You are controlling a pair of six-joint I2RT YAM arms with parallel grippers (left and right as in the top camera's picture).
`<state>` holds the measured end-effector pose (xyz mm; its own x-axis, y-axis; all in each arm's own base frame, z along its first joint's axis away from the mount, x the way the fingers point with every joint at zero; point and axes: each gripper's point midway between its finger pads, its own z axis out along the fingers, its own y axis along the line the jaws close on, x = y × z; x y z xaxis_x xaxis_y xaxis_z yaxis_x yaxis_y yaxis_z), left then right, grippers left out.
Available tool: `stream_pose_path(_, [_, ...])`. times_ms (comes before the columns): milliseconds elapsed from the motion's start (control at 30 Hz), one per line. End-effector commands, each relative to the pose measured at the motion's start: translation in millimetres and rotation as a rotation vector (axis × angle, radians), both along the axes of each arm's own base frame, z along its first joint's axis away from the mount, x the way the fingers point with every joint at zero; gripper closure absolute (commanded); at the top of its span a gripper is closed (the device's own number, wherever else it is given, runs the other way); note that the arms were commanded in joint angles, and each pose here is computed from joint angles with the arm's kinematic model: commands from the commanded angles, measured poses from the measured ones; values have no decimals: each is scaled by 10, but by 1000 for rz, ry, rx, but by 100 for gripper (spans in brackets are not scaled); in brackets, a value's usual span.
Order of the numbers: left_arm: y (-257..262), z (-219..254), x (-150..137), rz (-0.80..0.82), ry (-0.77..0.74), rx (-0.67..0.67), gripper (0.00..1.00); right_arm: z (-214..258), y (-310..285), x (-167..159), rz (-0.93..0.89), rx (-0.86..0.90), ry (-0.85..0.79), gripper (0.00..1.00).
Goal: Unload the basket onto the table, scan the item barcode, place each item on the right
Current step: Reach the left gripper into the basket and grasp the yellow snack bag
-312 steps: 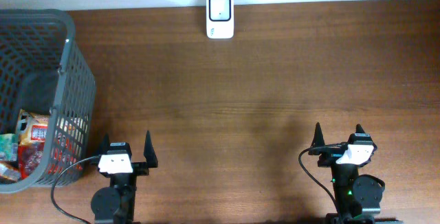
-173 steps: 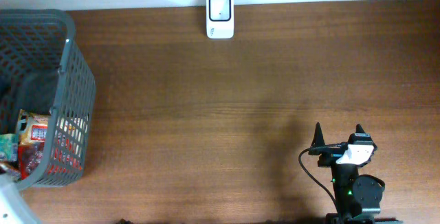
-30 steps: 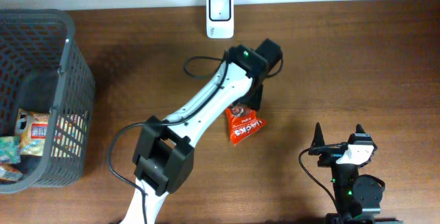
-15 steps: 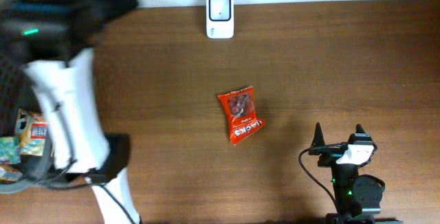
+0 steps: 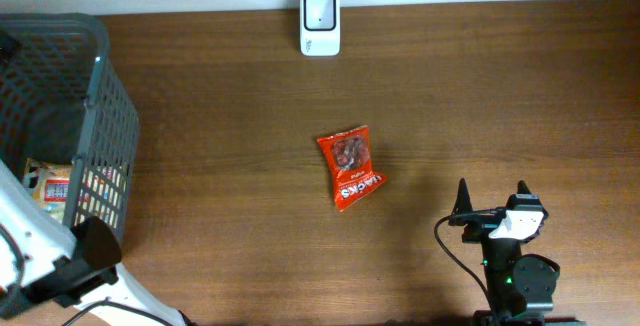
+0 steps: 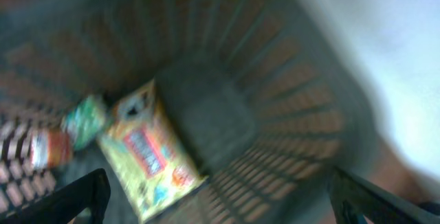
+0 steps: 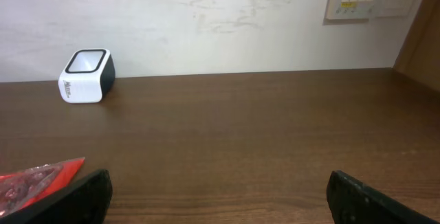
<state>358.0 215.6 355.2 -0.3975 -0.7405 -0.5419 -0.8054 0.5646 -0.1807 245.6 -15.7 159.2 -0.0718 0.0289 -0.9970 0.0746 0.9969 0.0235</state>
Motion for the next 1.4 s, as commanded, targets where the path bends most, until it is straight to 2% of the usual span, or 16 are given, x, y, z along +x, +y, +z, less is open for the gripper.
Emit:
stream_pose_path(0, [107,-707,-96,126,202,-107,1,-29,-22,-2,-12,5,2,1])
stream_pose_path(167, [139,-1555,-60,134,351,-174,0,-29,-22,-2,-12,5,2,1])
stream_pose_path(200, [152,-1717,-35,133,360,-178,4,-29,-22,-2,-12,5,2,1])
stream_pose_path(267, [182,-2010,19,133,363,-180,25,-29,-22,-2,-12,5,2,1])
stream_pose_path(367, [201,-2475,24,136,376,-178,27,-29,-22,-2,-12,5,2,1])
stream_pose_path(533, [268,-2817,-104,173,418,-127,27,-29,-22,-2,-12,5,2,1])
stream_pose_path(600, [372,-2854,-260,262,459,-62,30,-29,-22,-2,-12,5,2,1])
stream_pose_path(733, [405,-2918,-371,281,499,-31,32,-29,-22,-2,-12,5,2,1])
stream_pose_path(900, [365,-3152,-436,279,504,-37,44,-29,-22,-2,-12,5,2,1])
stream_pose_path(967, [338,-3241,-490,278,516,-42,64,-29,-22,-2,-12,5,2,1])
stream_pose_path(1133, [349,-3123,-477,273,507,-36,100,-29,-22,-2,-12,5,2,1])
stream_pose_path(1300, [413,-2352,-266,276,356,-1,100,-29,-22,-2,-12,5,2,1])
stream_pose_path(1367, [359,-1716,-96,250,183,-11,100,-29,-22,-2,-12,5,2,1])
